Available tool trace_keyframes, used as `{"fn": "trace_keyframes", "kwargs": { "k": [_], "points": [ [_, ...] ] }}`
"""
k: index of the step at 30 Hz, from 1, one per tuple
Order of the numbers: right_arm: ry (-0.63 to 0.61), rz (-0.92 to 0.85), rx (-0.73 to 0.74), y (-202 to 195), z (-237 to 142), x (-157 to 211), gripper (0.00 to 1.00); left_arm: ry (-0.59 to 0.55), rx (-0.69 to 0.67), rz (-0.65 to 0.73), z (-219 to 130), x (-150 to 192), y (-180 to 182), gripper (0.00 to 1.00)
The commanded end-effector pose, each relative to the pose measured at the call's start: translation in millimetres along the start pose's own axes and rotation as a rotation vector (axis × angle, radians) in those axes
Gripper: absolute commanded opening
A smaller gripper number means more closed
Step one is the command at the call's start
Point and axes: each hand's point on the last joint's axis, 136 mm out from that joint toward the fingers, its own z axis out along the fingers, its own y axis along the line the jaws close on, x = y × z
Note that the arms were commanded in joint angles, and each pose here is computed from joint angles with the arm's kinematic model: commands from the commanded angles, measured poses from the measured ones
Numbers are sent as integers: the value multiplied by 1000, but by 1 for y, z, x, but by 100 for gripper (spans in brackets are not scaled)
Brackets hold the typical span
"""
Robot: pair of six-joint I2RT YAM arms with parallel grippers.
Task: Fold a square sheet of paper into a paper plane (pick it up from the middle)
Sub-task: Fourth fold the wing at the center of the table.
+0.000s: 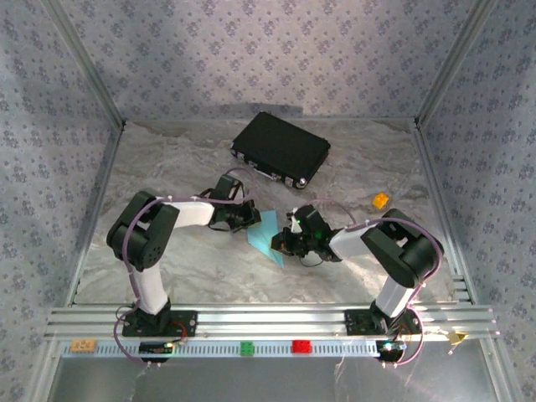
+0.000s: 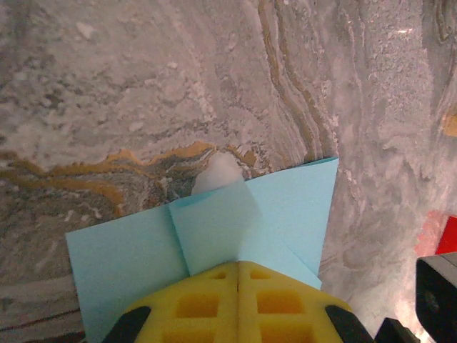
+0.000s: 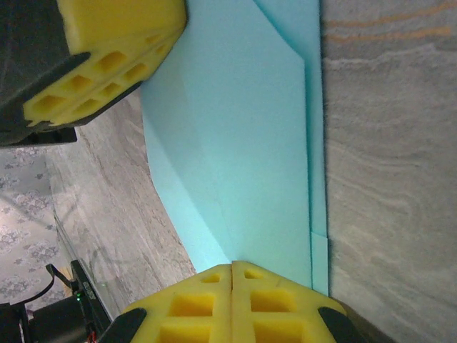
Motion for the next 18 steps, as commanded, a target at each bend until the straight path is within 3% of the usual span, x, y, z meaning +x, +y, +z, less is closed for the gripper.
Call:
{"fn": "trace_keyframes", "kwargs": {
  "k": [1,18],
  "points": [
    [128,79,255,-72,-3,44,0,-16,-35,8,1,-14,8,3],
    [167,37,272,-74,-12,47,0,-72,-39,22,-24,-44,2,4]
  ]
}}
